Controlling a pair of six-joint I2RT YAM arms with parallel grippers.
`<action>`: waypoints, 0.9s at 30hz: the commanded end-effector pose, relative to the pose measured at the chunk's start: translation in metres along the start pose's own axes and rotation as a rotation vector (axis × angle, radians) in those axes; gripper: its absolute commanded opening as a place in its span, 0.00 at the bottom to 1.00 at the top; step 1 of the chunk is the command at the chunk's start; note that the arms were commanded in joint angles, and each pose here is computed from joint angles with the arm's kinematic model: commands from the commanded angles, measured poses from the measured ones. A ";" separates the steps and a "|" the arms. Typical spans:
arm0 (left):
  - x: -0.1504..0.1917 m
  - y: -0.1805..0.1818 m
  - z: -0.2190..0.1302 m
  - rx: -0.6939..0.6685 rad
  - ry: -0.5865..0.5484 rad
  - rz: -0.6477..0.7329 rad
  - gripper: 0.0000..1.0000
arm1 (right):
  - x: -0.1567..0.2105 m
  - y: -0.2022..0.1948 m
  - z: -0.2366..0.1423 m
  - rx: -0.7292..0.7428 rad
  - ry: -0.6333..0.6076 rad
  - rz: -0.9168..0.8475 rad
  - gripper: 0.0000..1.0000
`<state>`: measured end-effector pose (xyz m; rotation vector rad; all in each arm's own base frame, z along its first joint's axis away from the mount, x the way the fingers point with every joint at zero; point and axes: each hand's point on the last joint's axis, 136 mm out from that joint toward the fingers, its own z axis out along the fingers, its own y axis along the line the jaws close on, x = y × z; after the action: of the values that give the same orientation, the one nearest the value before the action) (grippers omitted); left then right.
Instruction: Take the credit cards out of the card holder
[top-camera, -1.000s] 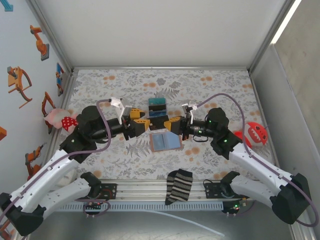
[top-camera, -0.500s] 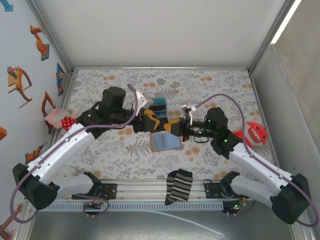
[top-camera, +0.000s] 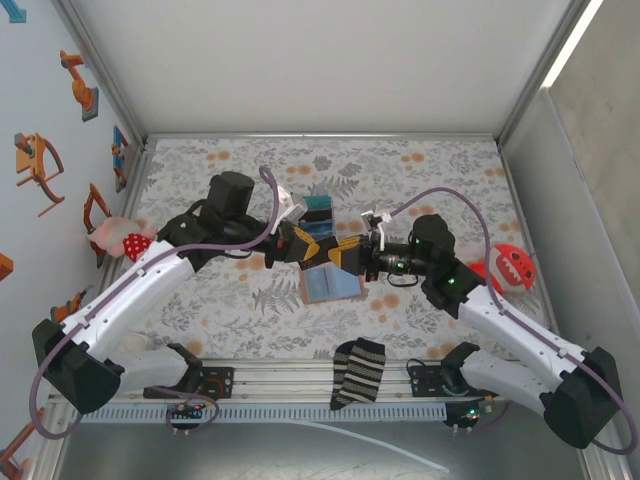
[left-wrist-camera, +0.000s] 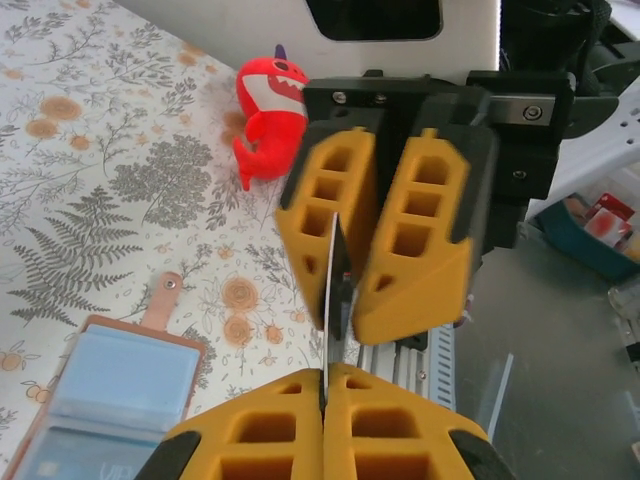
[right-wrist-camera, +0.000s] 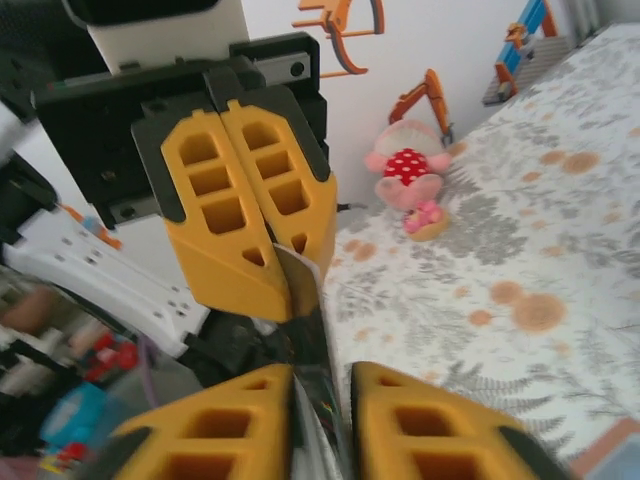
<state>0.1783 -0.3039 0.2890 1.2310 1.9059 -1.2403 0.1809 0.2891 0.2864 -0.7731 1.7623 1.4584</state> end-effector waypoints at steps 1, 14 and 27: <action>-0.004 0.020 -0.005 -0.061 -0.005 0.025 0.00 | -0.019 0.008 -0.008 0.046 -0.039 -0.068 0.40; -0.004 0.127 -0.006 -0.371 0.063 0.257 0.00 | -0.015 -0.057 -0.057 0.557 -0.083 -0.025 0.82; -0.011 0.212 0.024 -0.297 0.123 0.415 0.00 | 0.004 -0.097 -0.069 0.761 -0.029 0.059 0.85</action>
<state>0.3680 -0.2881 0.1956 1.3721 1.8565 -0.6436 0.2395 0.2098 0.2273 -0.3481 2.1091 0.7589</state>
